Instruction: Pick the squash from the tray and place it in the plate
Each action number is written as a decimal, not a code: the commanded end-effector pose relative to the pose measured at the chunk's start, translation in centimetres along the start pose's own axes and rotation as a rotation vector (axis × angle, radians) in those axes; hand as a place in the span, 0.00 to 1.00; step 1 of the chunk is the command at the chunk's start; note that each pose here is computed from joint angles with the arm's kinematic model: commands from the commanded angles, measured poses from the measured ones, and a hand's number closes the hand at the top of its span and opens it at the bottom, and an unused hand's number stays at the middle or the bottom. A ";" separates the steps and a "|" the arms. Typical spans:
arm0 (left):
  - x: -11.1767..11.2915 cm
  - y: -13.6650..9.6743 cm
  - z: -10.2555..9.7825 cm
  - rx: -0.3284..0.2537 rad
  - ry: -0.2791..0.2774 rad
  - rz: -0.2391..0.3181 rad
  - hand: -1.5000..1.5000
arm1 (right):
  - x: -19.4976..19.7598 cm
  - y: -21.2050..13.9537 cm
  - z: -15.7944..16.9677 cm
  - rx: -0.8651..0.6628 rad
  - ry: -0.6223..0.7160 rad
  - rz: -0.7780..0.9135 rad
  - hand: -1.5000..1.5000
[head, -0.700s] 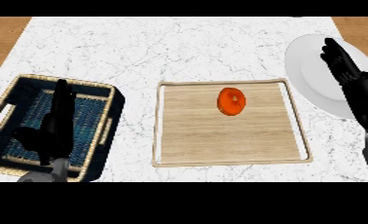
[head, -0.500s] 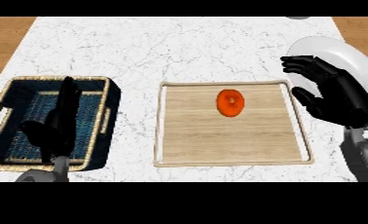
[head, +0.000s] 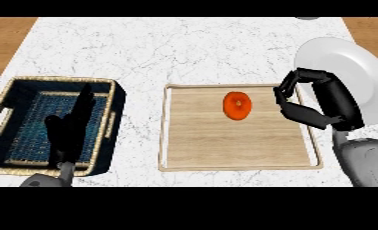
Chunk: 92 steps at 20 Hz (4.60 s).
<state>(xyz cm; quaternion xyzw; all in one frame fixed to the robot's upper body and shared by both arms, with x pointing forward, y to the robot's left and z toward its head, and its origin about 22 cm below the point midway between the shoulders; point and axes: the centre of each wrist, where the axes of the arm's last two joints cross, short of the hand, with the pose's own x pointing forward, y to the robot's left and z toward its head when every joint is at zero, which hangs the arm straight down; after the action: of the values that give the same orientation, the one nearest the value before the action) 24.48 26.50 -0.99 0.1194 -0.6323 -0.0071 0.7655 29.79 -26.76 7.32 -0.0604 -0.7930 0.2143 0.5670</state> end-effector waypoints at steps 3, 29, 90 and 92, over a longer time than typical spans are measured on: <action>0.9 -0.8 -0.4 -0.034 0.052 -0.010 0.50 | -4.6 6.4 2.7 -0.083 -0.080 -0.557 0.00; 0.5 -1.6 -0.2 -0.047 0.060 0.002 0.50 | -2.8 1.2 -7.3 0.720 0.153 0.386 0.00; 0.7 -1.5 -0.2 0.003 0.098 -0.003 0.50 | -0.5 -6.4 -4.0 -0.210 0.117 0.781 1.00; -0.3 -0.4 0.4 -0.015 0.104 -0.009 0.50 | 0.1 -6.9 -3.1 -0.259 0.155 0.775 1.00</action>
<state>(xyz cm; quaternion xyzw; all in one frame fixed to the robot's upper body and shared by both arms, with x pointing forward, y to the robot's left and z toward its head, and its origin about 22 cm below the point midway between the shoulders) 24.61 25.71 -0.59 0.1186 -0.5968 -0.0069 0.7935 34.73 -30.85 8.77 -0.4024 -0.6816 0.3604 0.4936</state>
